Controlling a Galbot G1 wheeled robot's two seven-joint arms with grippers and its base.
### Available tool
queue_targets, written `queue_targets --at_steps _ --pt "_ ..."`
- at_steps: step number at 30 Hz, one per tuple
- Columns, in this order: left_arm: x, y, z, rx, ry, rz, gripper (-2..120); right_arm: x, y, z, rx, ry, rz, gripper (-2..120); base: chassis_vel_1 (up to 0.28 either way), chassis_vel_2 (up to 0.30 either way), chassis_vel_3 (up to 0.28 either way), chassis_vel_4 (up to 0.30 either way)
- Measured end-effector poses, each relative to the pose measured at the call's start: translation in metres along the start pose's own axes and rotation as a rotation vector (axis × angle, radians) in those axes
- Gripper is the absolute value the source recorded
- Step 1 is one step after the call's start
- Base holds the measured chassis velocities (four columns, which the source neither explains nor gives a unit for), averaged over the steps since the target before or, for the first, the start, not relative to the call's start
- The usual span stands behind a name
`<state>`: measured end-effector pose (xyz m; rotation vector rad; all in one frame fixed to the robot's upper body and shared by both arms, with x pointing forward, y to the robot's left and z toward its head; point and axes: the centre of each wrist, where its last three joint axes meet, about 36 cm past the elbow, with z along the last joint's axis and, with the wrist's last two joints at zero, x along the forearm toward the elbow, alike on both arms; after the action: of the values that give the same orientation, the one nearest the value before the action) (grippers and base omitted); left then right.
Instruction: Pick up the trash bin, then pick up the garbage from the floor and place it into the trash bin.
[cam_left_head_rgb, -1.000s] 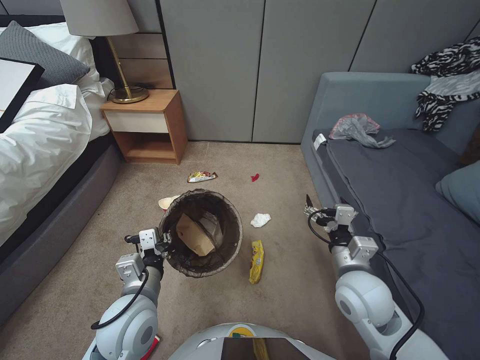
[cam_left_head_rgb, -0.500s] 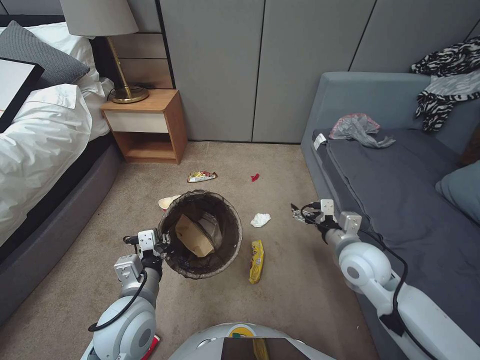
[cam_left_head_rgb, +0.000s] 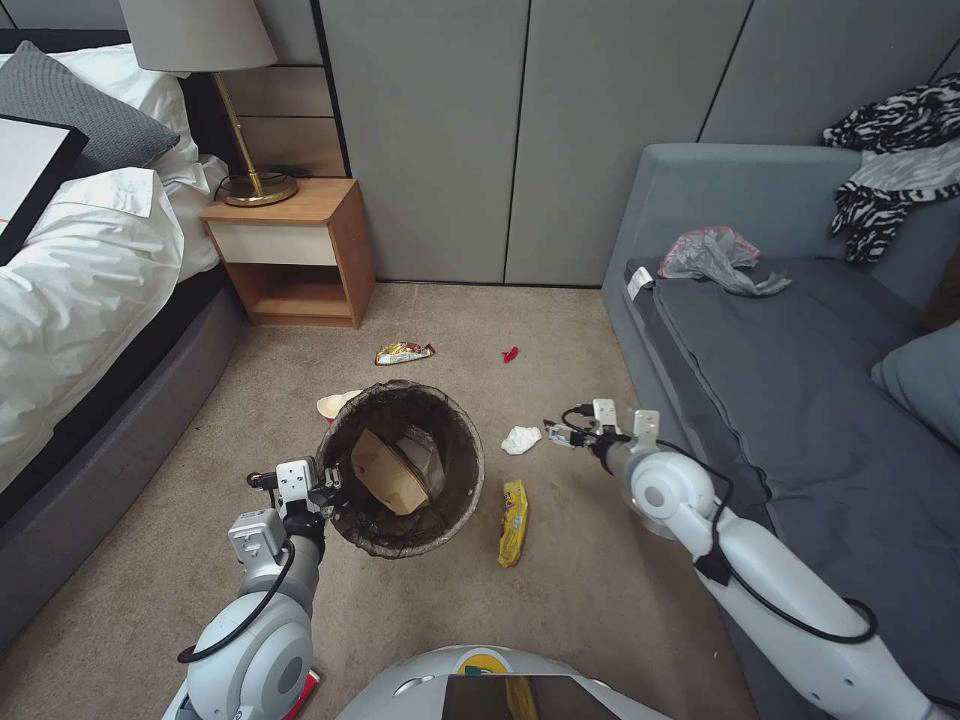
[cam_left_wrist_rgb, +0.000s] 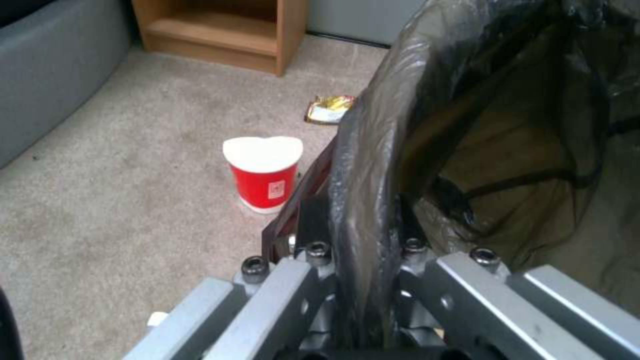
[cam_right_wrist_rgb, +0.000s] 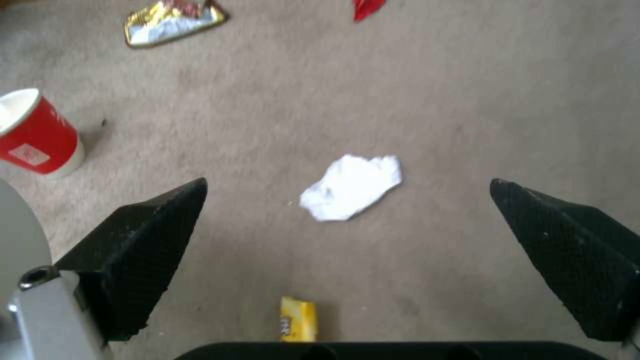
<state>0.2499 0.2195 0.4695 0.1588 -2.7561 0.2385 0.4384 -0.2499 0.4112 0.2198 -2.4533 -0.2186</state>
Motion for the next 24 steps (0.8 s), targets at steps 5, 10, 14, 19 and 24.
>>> queue_targets --at_steps 5,10,14,19,24 --pt "0.0 0.001 0.0 0.0 -0.002 -0.003 0 -0.024 0.008 0.012 -0.02 0.047 -0.001 100 0.0 0.0 0.0 0.0" --pt "-0.002 0.001 0.0 0.002 -0.004 -0.004 0 -0.039 0.017 0.023 -0.028 0.091 0.003 100 0.0 0.0 0.0 0.0" --pt "-0.003 0.0 0.0 0.005 -0.005 -0.003 0 -0.047 0.025 0.032 -0.03 0.122 -0.003 100 0.0 0.0 0.0 0.0" --pt "-0.004 0.0 0.0 0.005 -0.005 -0.003 0 -0.057 0.032 0.043 -0.033 0.158 -0.001 100 0.0 0.0 0.0 0.0" --pt "-0.004 0.0 0.0 0.005 -0.005 -0.005 0 -0.069 0.04 0.058 -0.031 0.196 0.005 100 0.0 0.0 0.0 0.0"
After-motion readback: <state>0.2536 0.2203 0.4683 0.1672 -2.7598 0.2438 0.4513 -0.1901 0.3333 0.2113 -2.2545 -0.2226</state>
